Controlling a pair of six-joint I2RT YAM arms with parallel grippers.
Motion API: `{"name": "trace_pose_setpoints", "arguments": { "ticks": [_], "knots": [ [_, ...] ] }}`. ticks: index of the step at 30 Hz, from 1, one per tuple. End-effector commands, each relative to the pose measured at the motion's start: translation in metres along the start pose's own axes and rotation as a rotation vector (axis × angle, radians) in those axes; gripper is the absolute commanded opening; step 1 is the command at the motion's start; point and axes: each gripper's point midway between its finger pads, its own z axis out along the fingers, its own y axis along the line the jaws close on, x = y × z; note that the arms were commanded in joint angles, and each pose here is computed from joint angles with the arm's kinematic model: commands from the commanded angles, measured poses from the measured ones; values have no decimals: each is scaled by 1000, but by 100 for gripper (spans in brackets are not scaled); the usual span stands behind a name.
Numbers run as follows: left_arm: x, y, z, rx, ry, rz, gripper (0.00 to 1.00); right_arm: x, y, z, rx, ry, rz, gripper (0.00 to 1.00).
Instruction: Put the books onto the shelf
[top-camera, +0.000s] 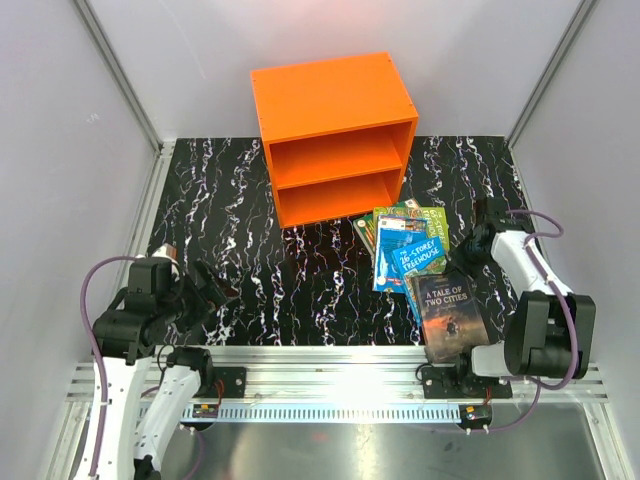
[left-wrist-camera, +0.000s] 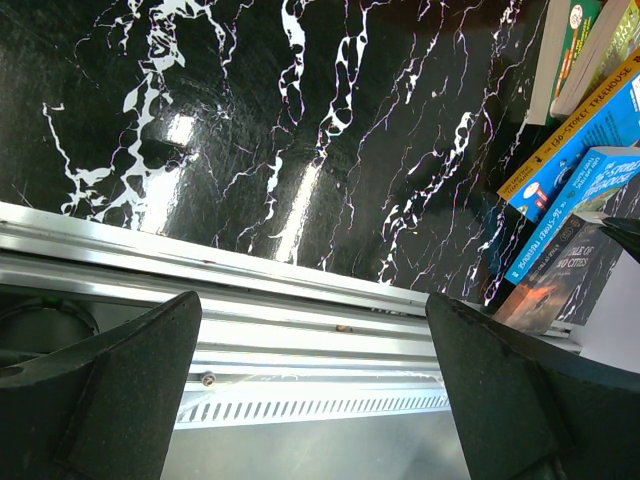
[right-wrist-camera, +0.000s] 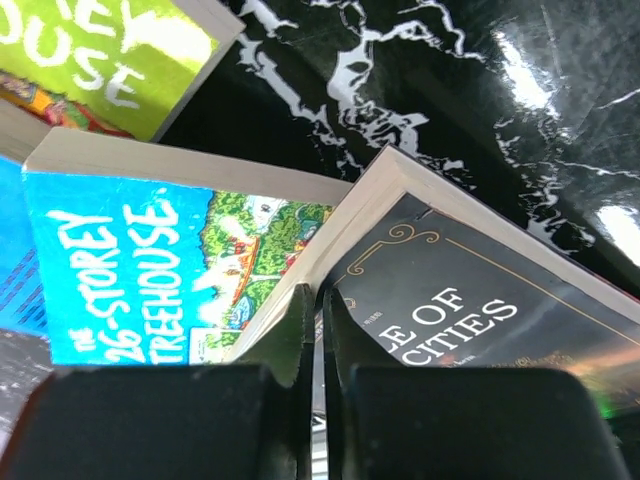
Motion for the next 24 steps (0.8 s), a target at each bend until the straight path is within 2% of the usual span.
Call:
{"name": "trace_pose_setpoints", "arguments": {
  "ticks": [1,5,8,13,18,21,24],
  "knots": [
    [-7,-14,0,68,-26,25,99,40,0,-5,-69,141,1,0],
    [-10,-39,0,191,-9,43,99,43,24,-39,-259,84,42,0],
    [-11,-55,4,269,10,43,99,54,48,-65,-408,93,49,0],
    [-12,-59,20,270,34,45,99,97,89,-93,-479,164,-59,0],
    [1,-78,44,315,104,78,99,104,131,-97,-572,183,-19,0],
    [33,-93,66,292,190,203,99,105,150,-93,-556,191,-38,0],
    [59,-108,84,271,253,265,99,90,165,-104,-528,148,-94,0]
  ]
}}
